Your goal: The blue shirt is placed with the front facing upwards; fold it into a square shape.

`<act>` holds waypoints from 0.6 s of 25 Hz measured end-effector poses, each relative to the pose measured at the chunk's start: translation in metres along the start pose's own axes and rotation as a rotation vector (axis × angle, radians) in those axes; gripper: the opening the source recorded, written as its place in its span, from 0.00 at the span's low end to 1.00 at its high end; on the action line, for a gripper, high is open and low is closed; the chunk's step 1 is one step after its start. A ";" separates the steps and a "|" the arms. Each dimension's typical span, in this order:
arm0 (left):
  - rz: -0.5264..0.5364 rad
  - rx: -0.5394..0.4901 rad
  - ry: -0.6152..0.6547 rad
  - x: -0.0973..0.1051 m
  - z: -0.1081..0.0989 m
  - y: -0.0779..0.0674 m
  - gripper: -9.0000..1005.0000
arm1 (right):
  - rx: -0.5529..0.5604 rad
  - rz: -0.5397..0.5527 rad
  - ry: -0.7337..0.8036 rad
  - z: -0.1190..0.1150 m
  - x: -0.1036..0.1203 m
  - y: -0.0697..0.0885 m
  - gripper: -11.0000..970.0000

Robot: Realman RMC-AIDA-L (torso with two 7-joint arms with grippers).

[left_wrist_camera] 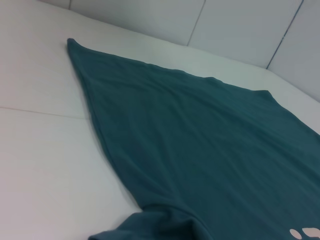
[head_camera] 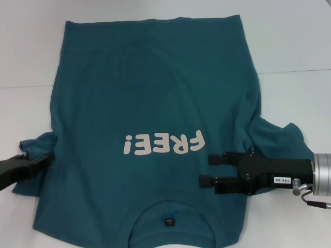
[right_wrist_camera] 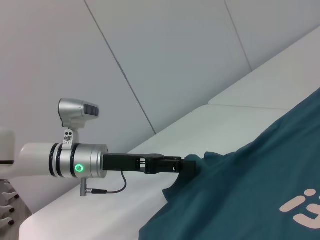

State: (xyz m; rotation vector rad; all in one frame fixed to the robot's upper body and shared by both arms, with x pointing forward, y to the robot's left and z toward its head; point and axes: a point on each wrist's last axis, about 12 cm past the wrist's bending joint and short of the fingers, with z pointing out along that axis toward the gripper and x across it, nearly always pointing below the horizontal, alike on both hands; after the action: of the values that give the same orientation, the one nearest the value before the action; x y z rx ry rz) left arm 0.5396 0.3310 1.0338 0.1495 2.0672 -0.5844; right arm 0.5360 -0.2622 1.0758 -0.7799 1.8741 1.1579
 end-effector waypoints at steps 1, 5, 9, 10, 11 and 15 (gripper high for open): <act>-0.003 -0.002 -0.002 0.000 0.000 0.001 0.67 | 0.001 0.000 0.000 0.000 0.000 0.000 0.94; -0.006 -0.009 -0.004 -0.001 -0.002 0.002 0.58 | 0.006 -0.001 -0.001 0.000 0.000 -0.001 0.94; -0.006 -0.015 -0.005 -0.001 -0.002 0.003 0.50 | 0.009 0.001 -0.002 0.000 0.000 -0.001 0.94; -0.005 -0.018 -0.004 -0.001 -0.002 0.003 0.48 | 0.011 0.001 -0.002 0.000 0.000 -0.001 0.94; -0.003 -0.020 -0.004 -0.002 -0.001 0.003 0.40 | 0.013 0.000 -0.002 0.000 0.000 -0.002 0.94; 0.003 -0.019 -0.005 -0.004 0.001 0.002 0.16 | 0.025 -0.005 -0.007 0.000 -0.001 -0.003 0.94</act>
State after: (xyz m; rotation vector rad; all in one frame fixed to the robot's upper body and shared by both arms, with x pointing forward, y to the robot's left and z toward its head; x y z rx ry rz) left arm 0.5432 0.3331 1.0360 0.1394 2.0668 -0.5628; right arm 0.5386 -0.2638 1.0753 -0.7654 1.8768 1.1300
